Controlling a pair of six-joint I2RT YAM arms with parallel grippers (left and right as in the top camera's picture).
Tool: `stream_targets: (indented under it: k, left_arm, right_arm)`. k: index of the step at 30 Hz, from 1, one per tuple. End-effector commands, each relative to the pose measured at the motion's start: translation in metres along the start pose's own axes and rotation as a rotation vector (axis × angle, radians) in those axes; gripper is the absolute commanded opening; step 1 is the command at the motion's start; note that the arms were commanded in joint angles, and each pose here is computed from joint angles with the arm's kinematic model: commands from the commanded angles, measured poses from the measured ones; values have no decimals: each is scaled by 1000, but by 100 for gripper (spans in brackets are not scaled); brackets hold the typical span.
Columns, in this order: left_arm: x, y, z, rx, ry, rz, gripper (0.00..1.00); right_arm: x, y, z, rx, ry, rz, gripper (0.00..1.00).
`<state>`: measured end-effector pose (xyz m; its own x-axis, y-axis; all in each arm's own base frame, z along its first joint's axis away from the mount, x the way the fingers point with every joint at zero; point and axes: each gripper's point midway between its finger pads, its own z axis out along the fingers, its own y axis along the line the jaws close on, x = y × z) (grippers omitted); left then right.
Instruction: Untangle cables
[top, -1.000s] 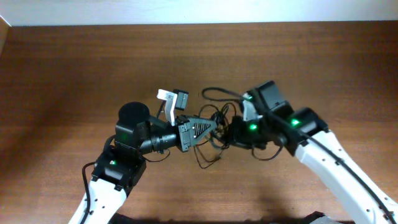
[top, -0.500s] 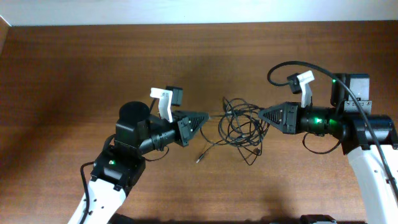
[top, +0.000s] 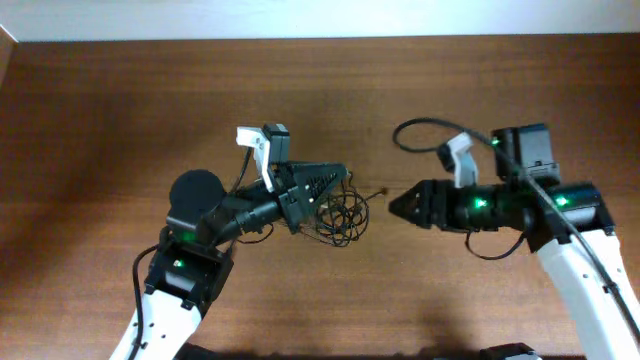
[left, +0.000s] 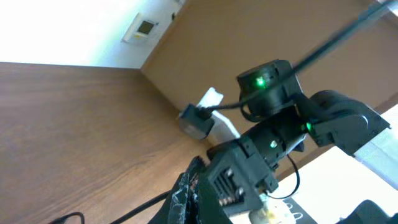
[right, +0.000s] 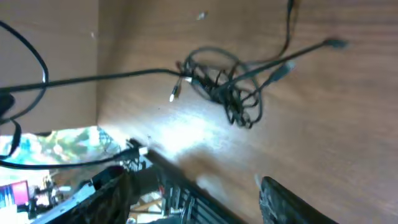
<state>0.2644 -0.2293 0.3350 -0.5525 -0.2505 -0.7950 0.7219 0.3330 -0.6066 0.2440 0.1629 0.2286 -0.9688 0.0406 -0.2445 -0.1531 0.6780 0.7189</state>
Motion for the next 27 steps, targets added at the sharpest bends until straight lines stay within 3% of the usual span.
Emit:
stream_targets:
  k: [1,6,17,22,24,27]
  left_arm:
    - [-11,-22,-8,51,-22,29,0]
    - [-33,-42,-28,24,-140,97,0]
    - [-41,-34,-30,-30,-184,90,0]
    - [-41,-31,-30,-42,-187,85,0]
    - [-38,-18,-30,-103,-183,47,0]
    - [-36,1,-32,-192,-198,9,0]
  right_arm:
    - [8,-2,7,29,30,28,67]
    - [28,3,16,59,102,10,68]
    - [33,-22,19,168,105,34,68]
    - [23,-38,40,153,36,227,69]
    - [15,-34,42,132,7,209,69]
    - [19,-38,43,149,6,439,68]
